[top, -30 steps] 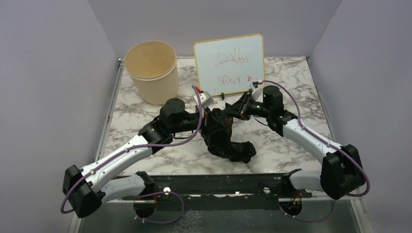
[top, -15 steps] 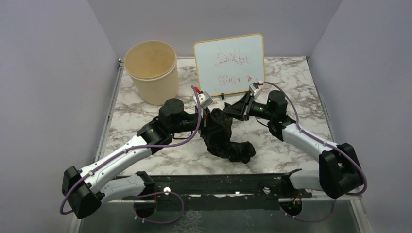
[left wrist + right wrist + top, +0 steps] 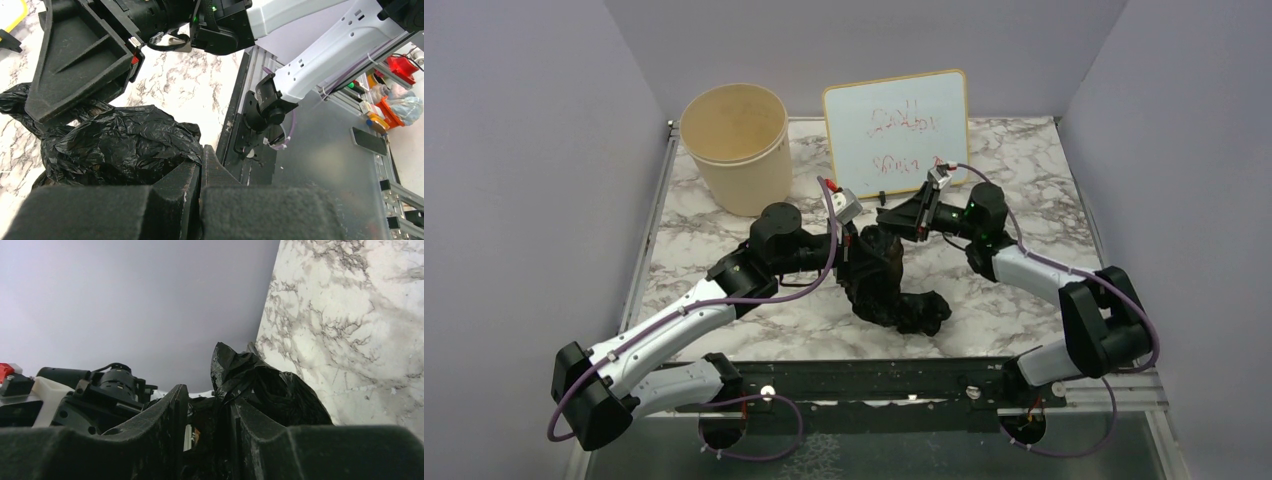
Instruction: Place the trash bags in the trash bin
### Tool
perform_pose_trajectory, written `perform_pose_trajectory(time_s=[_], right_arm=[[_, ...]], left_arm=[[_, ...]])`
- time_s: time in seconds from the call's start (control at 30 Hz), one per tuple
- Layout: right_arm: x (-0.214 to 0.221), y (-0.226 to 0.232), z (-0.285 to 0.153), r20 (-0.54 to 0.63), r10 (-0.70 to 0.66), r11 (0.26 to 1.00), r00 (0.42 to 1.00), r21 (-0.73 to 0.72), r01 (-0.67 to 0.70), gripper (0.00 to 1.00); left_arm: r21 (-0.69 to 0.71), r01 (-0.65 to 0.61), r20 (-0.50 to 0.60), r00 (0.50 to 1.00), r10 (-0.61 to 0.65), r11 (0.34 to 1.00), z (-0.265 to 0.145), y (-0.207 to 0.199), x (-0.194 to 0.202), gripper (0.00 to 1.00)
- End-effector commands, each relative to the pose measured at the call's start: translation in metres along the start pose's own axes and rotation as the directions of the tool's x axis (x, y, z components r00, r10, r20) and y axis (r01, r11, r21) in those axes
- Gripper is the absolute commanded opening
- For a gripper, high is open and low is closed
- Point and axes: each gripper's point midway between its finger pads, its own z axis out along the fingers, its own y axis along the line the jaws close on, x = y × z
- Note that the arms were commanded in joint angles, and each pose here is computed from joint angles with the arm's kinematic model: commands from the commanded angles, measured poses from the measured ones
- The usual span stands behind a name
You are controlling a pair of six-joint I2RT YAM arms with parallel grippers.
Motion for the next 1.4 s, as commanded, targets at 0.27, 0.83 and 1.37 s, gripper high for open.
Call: perform_pose_trajectory(time_s=[0.27, 0.83, 1.37], right_arm=[[-0.003, 0.038, 0.002, -0.058, -0.025, 0.972, 0.998, -0.233, 0.011, 0.31], [-0.003, 0.046, -0.019, 0.059, -0.22, 0.972, 0.974, -0.069, 0.223, 0.0], [0.007, 0.087, -0.052, 0.029, -0.498, 0.866, 0.867, 0.082, 0.494, 0.0]], left_arm=[[0.001, -0.029, 0.045, 0.999, 0.029, 1.0, -0.006, -0.005, -0.008, 0.0], [-0.242, -0.009, 0.103, 0.994, 0.035, 0.97, -0.024, 0.03, -0.014, 0.0], [-0.257, 0.09, 0.113, 0.992, -0.062, 0.962, -0.006, 0.042, -0.026, 0.52]])
